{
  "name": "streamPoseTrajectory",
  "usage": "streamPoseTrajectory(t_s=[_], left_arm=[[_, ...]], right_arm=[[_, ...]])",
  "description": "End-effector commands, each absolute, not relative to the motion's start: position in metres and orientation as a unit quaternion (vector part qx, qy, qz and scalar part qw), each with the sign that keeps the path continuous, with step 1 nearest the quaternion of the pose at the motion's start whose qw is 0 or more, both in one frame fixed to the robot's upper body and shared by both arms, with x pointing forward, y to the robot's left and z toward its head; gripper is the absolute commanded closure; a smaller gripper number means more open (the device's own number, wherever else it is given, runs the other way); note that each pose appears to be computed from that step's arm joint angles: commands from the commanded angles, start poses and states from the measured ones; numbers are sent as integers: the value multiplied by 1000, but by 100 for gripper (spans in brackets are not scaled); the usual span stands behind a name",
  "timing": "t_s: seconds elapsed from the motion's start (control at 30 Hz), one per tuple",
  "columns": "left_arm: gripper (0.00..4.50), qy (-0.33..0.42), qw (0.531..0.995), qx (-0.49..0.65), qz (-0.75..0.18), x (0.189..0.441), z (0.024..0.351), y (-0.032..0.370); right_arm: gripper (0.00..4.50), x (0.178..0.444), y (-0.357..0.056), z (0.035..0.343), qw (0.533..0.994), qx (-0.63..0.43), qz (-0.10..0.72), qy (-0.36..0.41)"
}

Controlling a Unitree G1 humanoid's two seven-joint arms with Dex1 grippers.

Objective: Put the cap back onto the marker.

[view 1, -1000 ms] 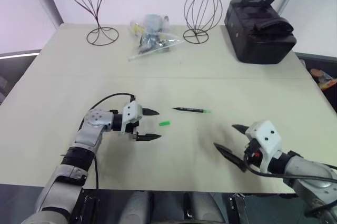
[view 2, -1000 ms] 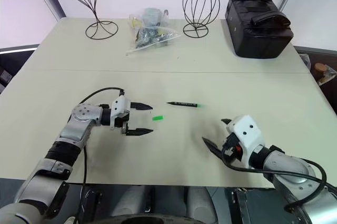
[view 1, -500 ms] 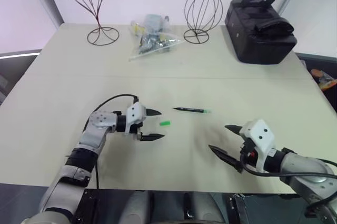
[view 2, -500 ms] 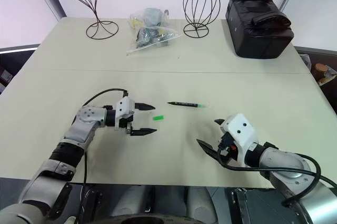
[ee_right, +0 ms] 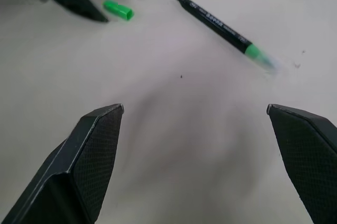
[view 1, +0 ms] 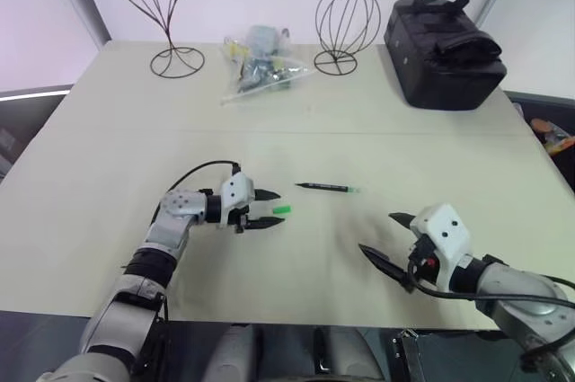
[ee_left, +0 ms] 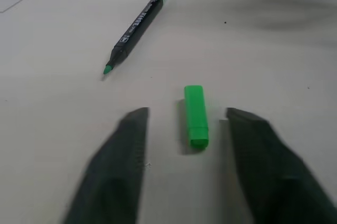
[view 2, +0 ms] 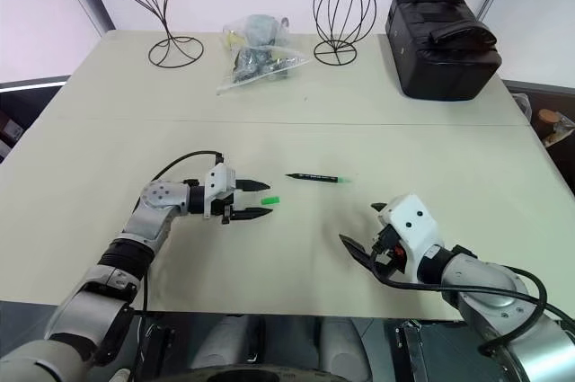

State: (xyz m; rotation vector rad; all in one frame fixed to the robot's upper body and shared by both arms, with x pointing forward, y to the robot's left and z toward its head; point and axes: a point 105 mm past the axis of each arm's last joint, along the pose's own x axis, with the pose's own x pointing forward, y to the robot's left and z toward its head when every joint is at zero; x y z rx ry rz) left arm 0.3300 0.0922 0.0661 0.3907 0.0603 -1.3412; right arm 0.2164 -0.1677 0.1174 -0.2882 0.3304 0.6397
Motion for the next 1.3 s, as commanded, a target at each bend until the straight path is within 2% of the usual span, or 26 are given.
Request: streamPoseTrajectory(t_s=[0.03,0.07,0.37,0.6,0.83,1.03,1.3], left_arm=[[393,54,765,184,-615,329,52,96],[446,55,765,184,-615,329,52,96],[446,64,760,178,-621,325,49,101],[446,14,800,149,-582,351,83,115],[446,-19,815,151,-559,365,112,121],[446,-49,814,155,-557,366,135,118],[446,-64,824,163,-539,368,153,126]], right_arm=[[0,215,-161,130,927,-152,316,130],[0,215,-161,130,927,-152,316,130],[0,216,-163,131,929,-153,312,128],[0,229,-164,139,922,-167,330,112],[0,273,-185,157,923,-178,332,82],[0,306,-178,150,912,-169,367,65],[0,317,-160,121,891,-157,422,67]])
